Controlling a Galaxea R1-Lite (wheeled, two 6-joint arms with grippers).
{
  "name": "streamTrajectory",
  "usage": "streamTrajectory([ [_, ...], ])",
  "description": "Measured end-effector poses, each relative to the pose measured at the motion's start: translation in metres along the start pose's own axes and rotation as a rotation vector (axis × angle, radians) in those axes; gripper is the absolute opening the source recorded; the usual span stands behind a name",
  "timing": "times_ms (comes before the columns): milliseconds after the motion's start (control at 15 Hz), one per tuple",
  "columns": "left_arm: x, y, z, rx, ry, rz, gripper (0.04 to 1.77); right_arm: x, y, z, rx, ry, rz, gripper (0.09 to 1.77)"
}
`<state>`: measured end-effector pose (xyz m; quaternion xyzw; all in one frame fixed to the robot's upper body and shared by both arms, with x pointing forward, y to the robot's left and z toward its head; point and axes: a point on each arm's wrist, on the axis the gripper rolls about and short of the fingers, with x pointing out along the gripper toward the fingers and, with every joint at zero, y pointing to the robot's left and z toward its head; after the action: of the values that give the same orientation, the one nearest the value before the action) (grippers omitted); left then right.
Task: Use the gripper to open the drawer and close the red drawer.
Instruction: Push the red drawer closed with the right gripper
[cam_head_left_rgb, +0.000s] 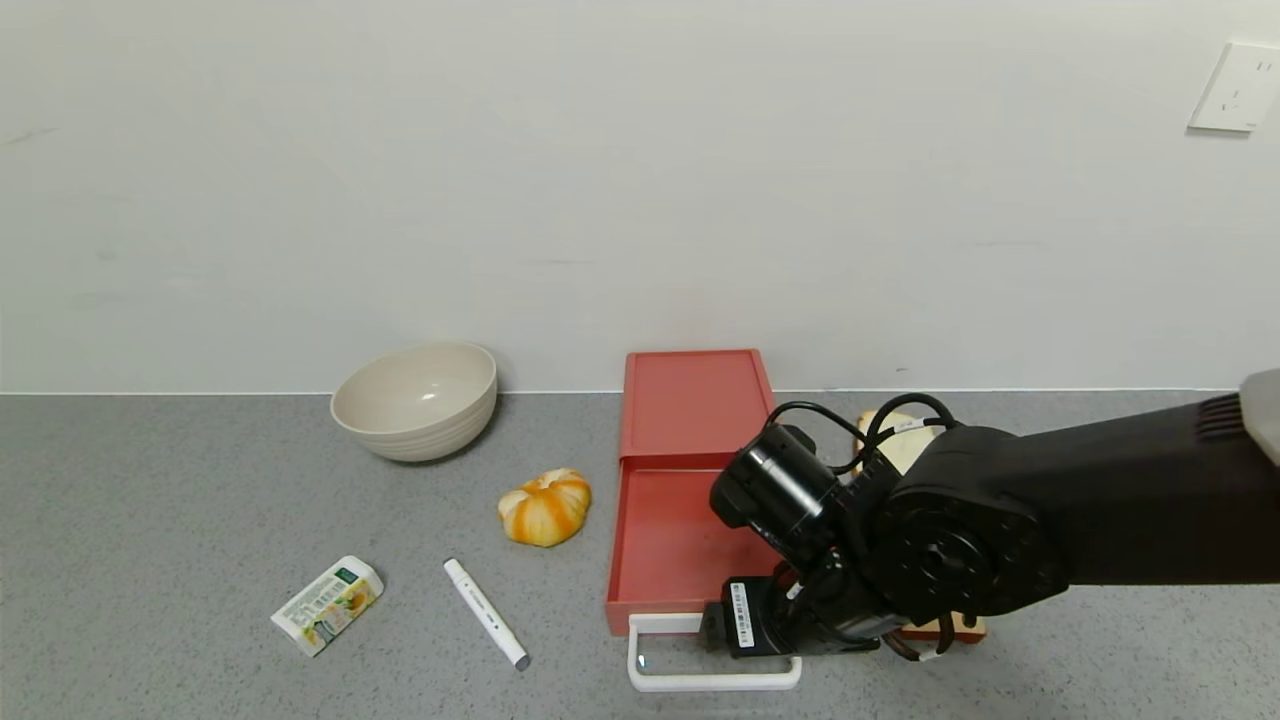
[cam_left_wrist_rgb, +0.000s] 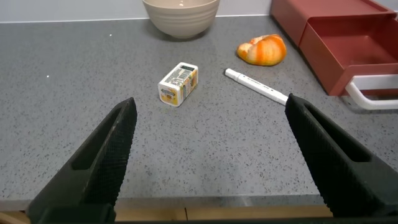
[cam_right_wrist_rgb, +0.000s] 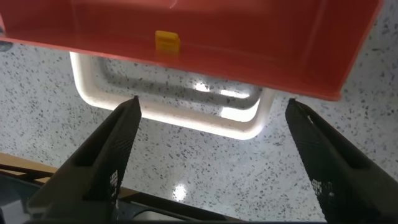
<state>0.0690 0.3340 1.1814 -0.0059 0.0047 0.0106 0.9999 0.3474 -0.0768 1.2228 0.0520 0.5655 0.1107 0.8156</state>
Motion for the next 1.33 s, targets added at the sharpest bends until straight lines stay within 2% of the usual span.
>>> streamTrajectory([
  [667,0.0,0.0,0.0,0.0,0.0,0.0,1.72,0.018,0.001,0.004,0.006,-0.011,-0.012,1.71],
  [867,0.0,0.0,0.0,0.0,0.0,0.0,1.72,0.022,0.004,0.005,0.017,-0.068,-0.046,1.71],
  [1333,0.0,0.0,0.0,0.0,0.0,0.0,1.72,0.024,0.01,0.011,0.025,-0.127,0.001,1.71],
])
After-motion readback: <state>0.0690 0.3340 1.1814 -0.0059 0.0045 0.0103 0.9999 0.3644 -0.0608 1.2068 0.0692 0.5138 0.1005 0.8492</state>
